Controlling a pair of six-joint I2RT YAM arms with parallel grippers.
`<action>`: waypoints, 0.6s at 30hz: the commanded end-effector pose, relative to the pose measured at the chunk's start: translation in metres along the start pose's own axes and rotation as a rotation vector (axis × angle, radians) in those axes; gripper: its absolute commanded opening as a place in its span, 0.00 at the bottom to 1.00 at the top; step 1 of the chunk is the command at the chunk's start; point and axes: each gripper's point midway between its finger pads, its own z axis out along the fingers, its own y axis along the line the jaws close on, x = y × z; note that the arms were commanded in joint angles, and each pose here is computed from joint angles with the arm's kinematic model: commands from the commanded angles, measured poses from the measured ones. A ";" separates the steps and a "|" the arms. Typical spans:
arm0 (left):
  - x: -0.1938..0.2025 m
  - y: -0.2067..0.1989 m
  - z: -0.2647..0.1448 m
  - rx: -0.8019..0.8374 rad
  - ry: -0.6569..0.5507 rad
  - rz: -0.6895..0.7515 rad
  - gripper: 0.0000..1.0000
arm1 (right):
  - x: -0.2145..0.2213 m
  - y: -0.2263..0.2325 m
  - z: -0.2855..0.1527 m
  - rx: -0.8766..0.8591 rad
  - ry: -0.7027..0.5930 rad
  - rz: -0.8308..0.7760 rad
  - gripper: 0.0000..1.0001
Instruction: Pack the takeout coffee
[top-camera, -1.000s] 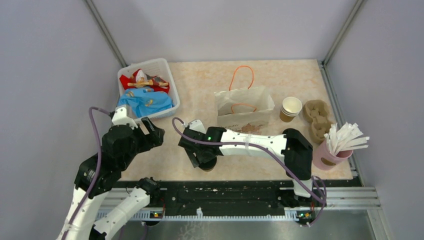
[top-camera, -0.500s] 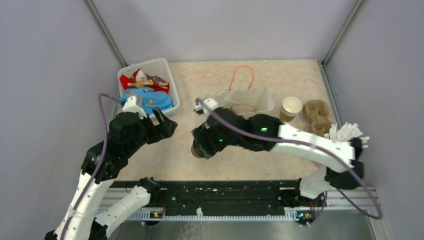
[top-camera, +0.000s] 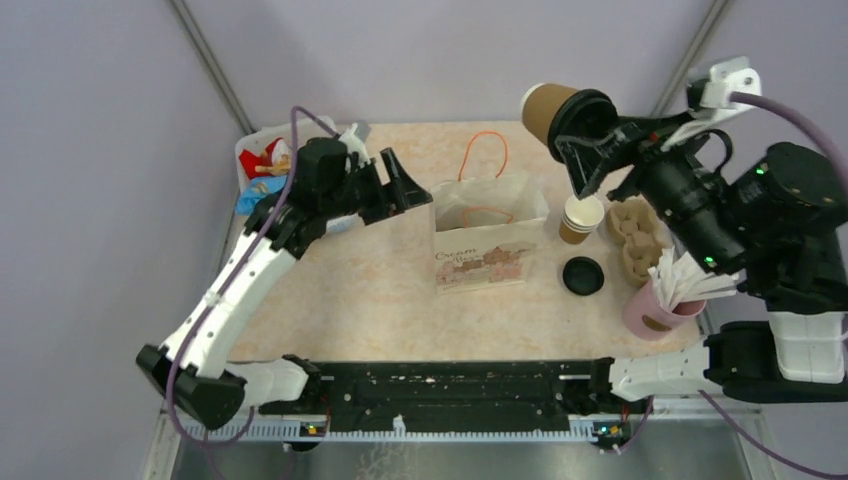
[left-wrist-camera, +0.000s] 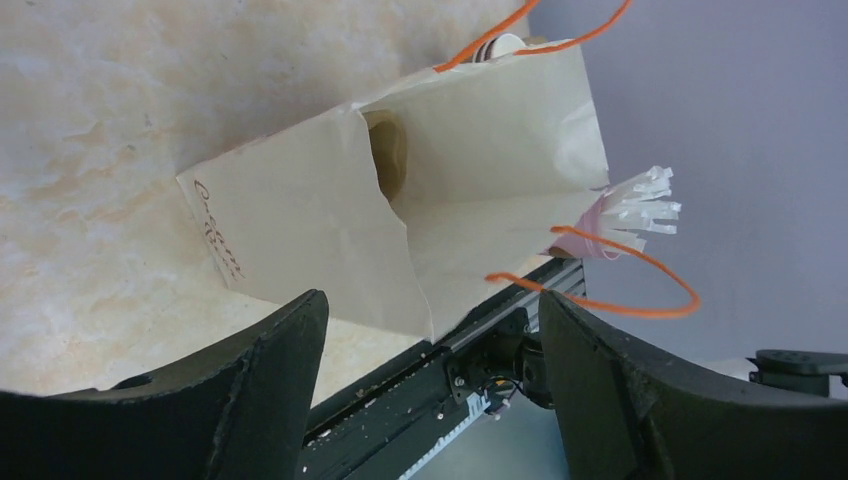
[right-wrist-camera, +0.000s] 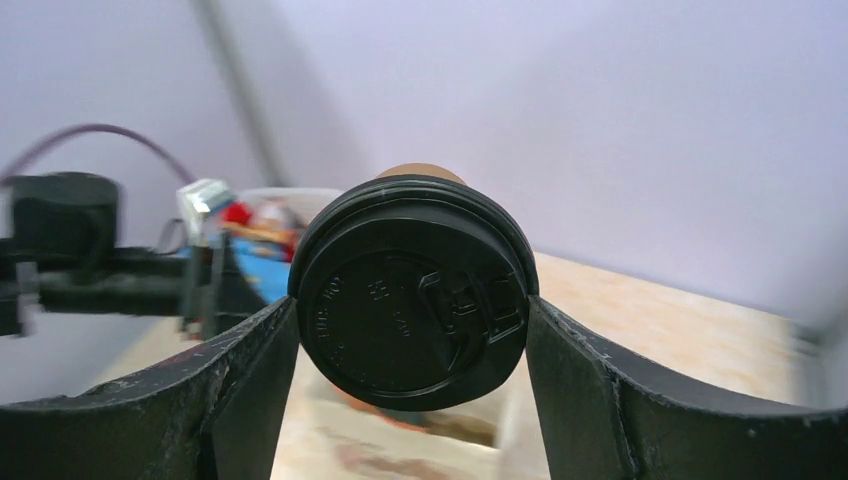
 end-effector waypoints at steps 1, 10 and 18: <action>-0.012 -0.020 0.020 0.059 0.053 0.058 0.82 | 0.033 -0.039 0.033 0.329 0.129 -0.351 0.75; -0.010 0.003 0.047 -0.077 0.092 0.104 0.76 | 0.075 -0.020 0.076 0.136 0.256 -0.313 0.75; 0.011 0.006 0.057 -0.056 0.147 0.078 0.70 | 0.091 -0.008 0.081 0.005 0.279 -0.180 0.74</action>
